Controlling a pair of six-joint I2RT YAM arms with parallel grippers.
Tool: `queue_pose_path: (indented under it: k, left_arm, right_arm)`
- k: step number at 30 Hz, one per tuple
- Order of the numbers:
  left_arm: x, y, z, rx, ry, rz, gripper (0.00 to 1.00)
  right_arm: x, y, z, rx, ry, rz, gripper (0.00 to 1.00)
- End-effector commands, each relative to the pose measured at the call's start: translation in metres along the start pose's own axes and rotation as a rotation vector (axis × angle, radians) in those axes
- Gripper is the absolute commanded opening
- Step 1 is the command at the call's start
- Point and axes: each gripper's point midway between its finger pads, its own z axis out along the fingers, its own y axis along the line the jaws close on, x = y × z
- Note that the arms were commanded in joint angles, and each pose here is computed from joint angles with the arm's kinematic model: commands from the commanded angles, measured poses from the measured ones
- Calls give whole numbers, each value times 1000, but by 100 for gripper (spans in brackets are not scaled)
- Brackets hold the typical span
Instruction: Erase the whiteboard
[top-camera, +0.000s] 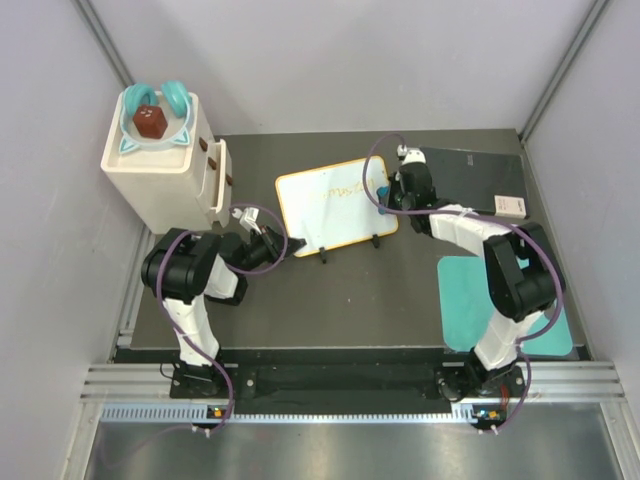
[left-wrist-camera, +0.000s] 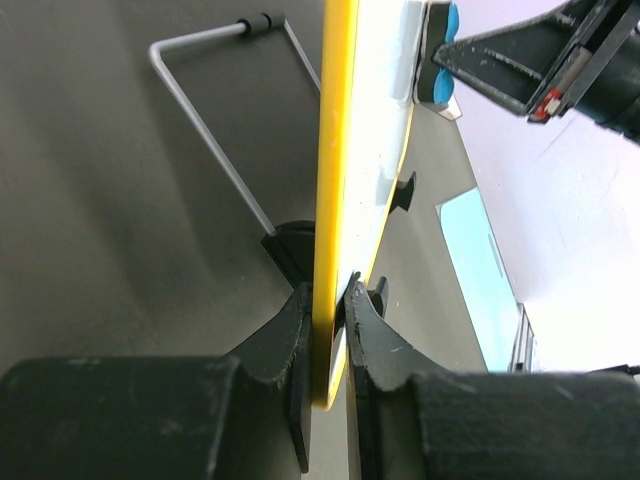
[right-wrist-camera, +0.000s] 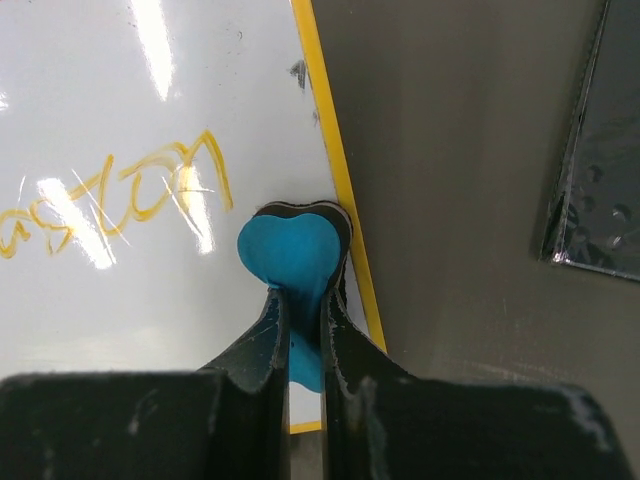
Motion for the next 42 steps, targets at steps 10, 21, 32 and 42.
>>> queue_pose_path:
  k: [10, 21, 32, 42]
  left_arm:
    - [49, 57, -20, -234, 122, -131, 0]
    - [51, 56, -19, -230, 135, -121, 0]
    - [54, 54, -17, -223, 153, -104, 0]
    - [56, 47, -18, -189, 164, -86, 0]
  right_arm:
    - [-24, 2, 7, -11, -6, -70, 0]
    - [-54, 18, 3, -73, -96, -79, 0]
    - [-61, 24, 5, -116, -146, -132, 0]
    - [-57, 18, 19, -93, -153, -178, 0]
